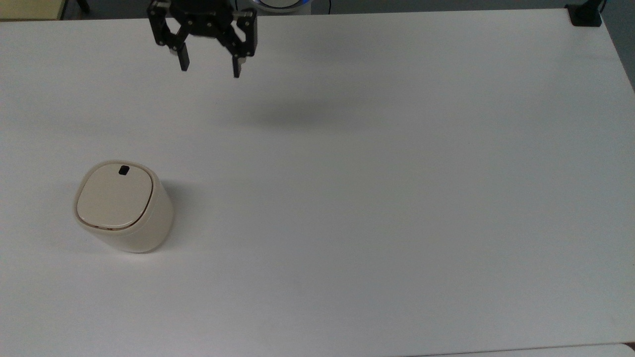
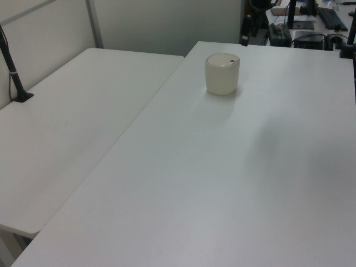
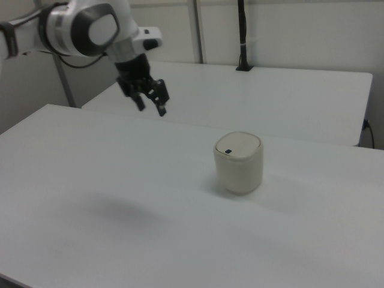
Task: Open the trash bin
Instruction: 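Move the gripper down toward the lid of the cream trash bin, then press the gripper fingertips onto the lid's push button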
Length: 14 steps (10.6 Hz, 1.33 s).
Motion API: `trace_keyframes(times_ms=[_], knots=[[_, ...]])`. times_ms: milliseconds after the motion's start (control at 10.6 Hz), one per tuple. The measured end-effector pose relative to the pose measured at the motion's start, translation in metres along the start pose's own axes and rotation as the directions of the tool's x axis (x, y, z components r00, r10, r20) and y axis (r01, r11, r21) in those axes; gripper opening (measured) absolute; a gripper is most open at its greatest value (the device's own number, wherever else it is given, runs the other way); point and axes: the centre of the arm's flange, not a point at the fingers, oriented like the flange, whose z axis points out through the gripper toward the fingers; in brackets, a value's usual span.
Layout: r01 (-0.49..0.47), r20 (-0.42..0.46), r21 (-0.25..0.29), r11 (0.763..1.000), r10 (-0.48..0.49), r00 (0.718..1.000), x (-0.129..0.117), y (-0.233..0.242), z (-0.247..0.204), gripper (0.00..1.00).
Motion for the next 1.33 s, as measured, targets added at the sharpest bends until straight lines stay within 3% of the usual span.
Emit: trace_keyframes(times_ms=[284,474,853,1327], knots=[[-0.129,-0.133,-0.010,0.992,0.126,0.983,0.027,0.044,0.026,0.33],[-0.236,-0.232,-0.002,0.972,0.229,0.945,0.043,0.070,0.044,0.03],[-0.369,-0.267,-0.010,0.930,0.353,0.897,0.057,0.105,0.104,0.01],[-0.392,-0.230,-0.040,0.919,0.374,0.899,0.056,0.120,0.148,0.01]])
